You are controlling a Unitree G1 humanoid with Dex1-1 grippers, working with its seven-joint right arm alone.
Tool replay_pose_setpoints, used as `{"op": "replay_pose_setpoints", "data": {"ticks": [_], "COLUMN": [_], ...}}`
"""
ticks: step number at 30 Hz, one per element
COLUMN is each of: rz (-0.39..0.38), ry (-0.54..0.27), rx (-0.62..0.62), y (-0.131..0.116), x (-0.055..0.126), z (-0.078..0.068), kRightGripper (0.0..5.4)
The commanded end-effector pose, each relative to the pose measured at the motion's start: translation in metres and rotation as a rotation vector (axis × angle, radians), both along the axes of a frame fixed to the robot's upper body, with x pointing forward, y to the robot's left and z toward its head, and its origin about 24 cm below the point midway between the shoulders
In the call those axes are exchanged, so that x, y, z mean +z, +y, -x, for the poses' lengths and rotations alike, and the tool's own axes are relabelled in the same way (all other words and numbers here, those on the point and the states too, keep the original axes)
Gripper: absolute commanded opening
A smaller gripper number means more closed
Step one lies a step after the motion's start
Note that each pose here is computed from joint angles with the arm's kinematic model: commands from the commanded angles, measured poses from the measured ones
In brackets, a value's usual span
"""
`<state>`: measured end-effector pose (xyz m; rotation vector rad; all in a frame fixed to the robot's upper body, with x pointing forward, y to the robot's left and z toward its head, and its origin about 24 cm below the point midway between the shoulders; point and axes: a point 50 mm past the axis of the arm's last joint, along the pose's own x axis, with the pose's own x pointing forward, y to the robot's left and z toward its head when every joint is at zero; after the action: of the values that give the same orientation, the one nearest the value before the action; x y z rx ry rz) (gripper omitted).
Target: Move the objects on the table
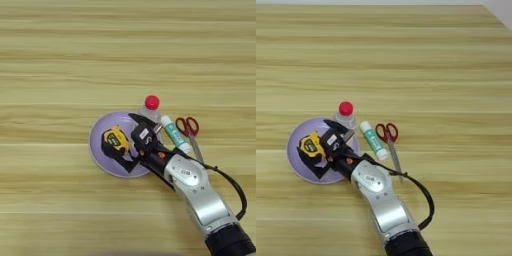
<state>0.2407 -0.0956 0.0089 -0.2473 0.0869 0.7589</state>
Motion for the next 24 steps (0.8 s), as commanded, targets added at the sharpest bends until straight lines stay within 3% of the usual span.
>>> {"op": "replay_pose_setpoints", "data": {"ticks": [1, 11, 24], "rz": [-0.034, 0.0, 0.025], "ry": [-0.064, 0.01, 0.028], "rx": [0.001, -0.039, -0.052], "y": [0.005, 0.008, 0.01], "x": [0.019, 0.004, -0.002], "z": [-0.013, -0.024, -0.029], "kRightGripper": [5.38, 5.38, 5.38]}}
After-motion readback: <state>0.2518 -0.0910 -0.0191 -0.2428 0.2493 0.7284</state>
